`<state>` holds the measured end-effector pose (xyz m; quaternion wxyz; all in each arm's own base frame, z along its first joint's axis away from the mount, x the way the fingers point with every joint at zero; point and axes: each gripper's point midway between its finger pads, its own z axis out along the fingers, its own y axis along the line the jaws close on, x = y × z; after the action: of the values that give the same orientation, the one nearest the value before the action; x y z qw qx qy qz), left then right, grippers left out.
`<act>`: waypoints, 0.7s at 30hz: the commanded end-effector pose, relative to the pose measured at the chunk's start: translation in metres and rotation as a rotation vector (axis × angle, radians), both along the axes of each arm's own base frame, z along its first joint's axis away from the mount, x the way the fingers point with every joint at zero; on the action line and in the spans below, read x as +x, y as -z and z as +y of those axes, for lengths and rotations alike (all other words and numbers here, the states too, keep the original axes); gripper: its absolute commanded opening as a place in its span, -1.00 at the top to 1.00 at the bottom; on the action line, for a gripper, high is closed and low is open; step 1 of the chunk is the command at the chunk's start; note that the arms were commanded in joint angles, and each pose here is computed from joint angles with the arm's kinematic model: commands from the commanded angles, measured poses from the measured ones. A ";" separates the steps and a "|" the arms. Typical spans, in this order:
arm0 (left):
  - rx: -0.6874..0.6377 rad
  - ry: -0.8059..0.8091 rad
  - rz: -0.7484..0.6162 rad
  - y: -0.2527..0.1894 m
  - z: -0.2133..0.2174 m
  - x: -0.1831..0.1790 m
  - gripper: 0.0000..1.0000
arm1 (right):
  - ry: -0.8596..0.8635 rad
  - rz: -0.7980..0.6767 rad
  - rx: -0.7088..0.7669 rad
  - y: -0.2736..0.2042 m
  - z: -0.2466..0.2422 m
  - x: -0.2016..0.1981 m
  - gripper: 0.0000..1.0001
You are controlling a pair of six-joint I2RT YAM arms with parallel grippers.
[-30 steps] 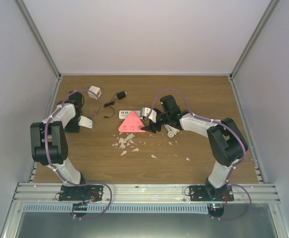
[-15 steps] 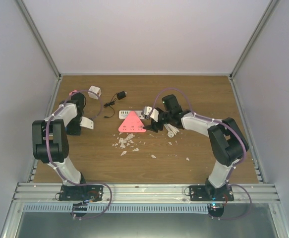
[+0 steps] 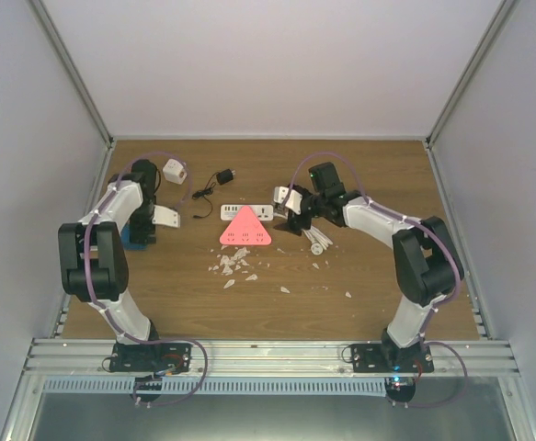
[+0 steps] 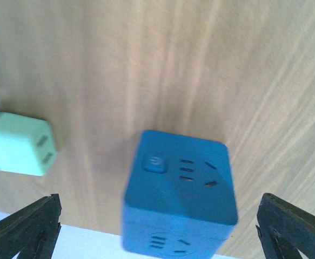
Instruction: Pull the plug off the socket
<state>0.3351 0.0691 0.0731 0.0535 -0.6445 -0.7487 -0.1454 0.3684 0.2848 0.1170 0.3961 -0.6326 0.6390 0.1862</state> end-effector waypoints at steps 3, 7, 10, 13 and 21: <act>-0.210 -0.002 -0.103 -0.037 -0.047 0.021 -0.98 | -0.029 -0.087 -0.079 -0.001 -0.012 0.021 -0.86; -0.343 -0.046 -0.161 -0.057 -0.071 0.035 -0.98 | -0.067 -0.132 -0.119 0.007 -0.011 0.032 -0.84; -0.437 -0.093 -0.191 -0.069 -0.085 0.046 -0.98 | -0.094 -0.139 -0.132 0.014 -0.006 0.040 -0.82; -0.535 -0.130 -0.239 -0.084 -0.100 0.057 -0.98 | -0.109 -0.110 -0.126 0.024 -0.001 0.043 -0.80; -0.900 -0.213 -0.266 -0.123 -0.152 0.065 -0.98 | -0.125 -0.087 -0.133 0.047 0.013 0.044 -0.75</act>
<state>0.3948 -0.0446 0.1546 -0.2221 -0.5396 -0.8115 0.0311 0.4107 0.2872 0.0746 0.3677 -0.6963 0.6013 0.1357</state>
